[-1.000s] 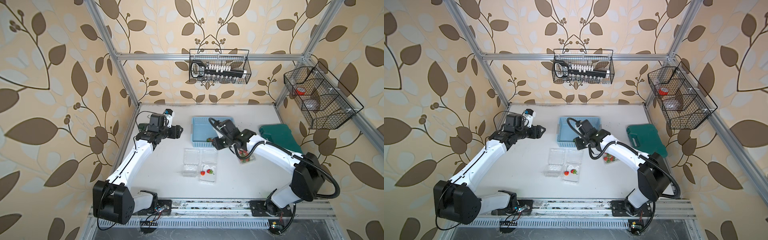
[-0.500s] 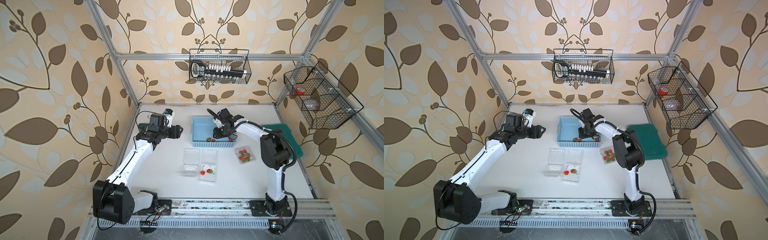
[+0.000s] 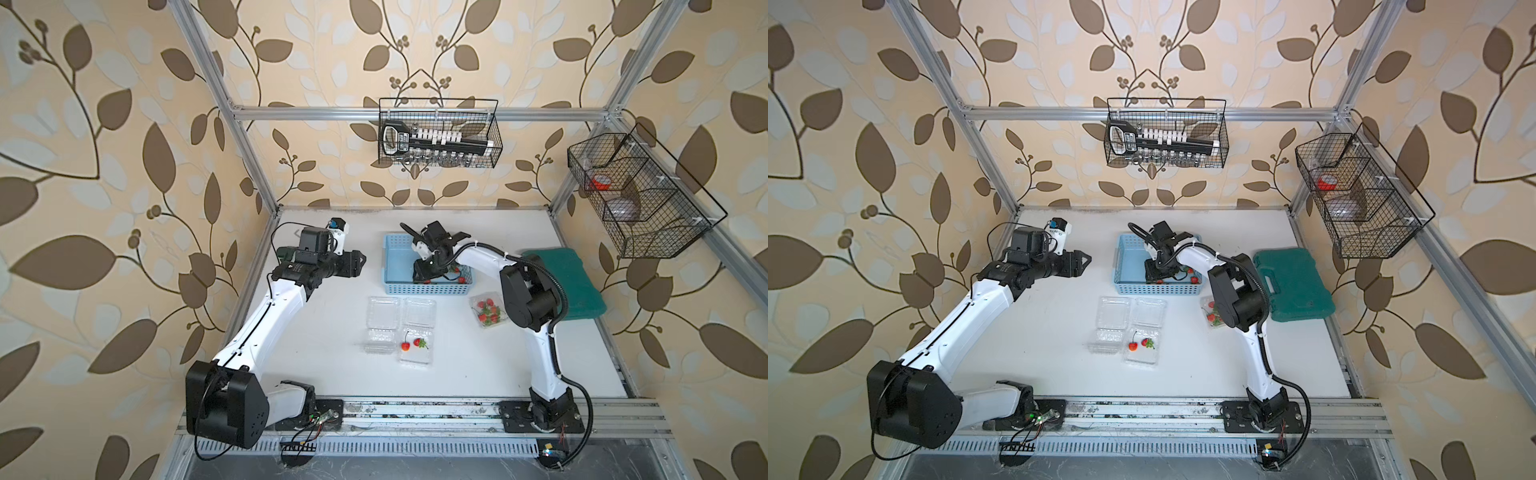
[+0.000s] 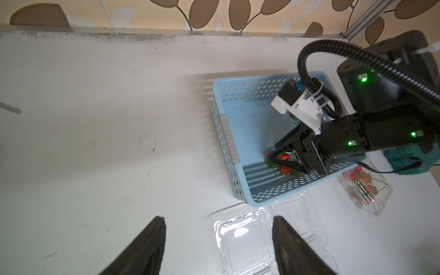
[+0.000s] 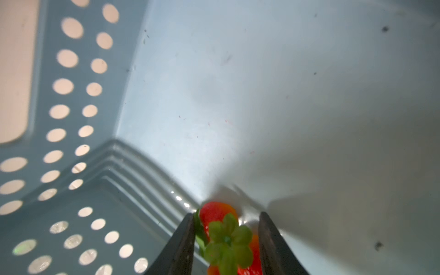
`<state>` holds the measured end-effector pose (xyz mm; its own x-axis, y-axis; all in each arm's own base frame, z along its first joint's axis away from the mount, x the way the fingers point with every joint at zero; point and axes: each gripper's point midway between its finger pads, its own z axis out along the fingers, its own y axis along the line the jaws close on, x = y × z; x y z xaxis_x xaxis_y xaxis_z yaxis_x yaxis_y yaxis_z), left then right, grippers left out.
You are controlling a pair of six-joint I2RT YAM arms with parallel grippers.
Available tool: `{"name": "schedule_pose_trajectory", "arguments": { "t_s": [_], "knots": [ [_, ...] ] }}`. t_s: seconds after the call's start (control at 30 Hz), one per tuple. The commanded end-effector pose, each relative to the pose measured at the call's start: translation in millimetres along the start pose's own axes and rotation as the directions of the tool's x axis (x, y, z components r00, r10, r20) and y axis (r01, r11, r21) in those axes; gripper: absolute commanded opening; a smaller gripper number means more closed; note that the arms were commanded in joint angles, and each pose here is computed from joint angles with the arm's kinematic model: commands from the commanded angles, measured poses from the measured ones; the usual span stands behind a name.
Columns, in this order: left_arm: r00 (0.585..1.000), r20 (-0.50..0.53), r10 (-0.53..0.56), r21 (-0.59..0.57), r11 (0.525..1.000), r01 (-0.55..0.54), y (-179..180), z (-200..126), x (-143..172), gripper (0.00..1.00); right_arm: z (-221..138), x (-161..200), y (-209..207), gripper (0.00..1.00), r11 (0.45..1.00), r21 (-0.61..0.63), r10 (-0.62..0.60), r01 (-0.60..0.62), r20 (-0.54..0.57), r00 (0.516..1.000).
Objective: Pack strawberries into containers
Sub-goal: Pick up the strawberries from the basket.
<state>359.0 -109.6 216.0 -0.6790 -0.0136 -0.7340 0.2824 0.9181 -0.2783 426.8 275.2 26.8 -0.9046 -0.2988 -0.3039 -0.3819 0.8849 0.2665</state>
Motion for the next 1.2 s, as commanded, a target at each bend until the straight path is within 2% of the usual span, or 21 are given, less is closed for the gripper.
{"name": "schedule_pose_trajectory", "arguments": {
  "t_s": [0.0,0.23,0.37,0.73,1.17],
  "knots": [
    [1.000,0.002,0.014,0.007,1.000,-0.014,-1,-1,-1,0.72,4,1,-2,0.39,1.000,0.006,0.001,-0.001,-0.015,1.000],
    [1.000,0.007,0.015,0.010,1.000,-0.015,-2,-2,-2,0.72,-7,-8,-6,0.22,1.000,0.015,0.018,-0.018,0.016,1.000],
    [1.000,0.008,0.014,0.012,1.000,-0.015,-2,-2,-2,0.72,-22,-20,-4,0.18,1.000,0.012,0.017,-0.018,0.066,0.998],
    [1.000,0.013,0.016,0.013,1.000,-0.016,-3,-3,-3,0.72,-80,-40,11,0.13,1.000,-0.001,-0.026,0.027,0.202,0.979],
    [1.000,0.014,0.014,0.021,1.000,-0.014,-5,-3,-3,0.72,-107,-21,23,0.12,0.998,-0.001,-0.067,0.069,0.223,0.973]
  ]
}}
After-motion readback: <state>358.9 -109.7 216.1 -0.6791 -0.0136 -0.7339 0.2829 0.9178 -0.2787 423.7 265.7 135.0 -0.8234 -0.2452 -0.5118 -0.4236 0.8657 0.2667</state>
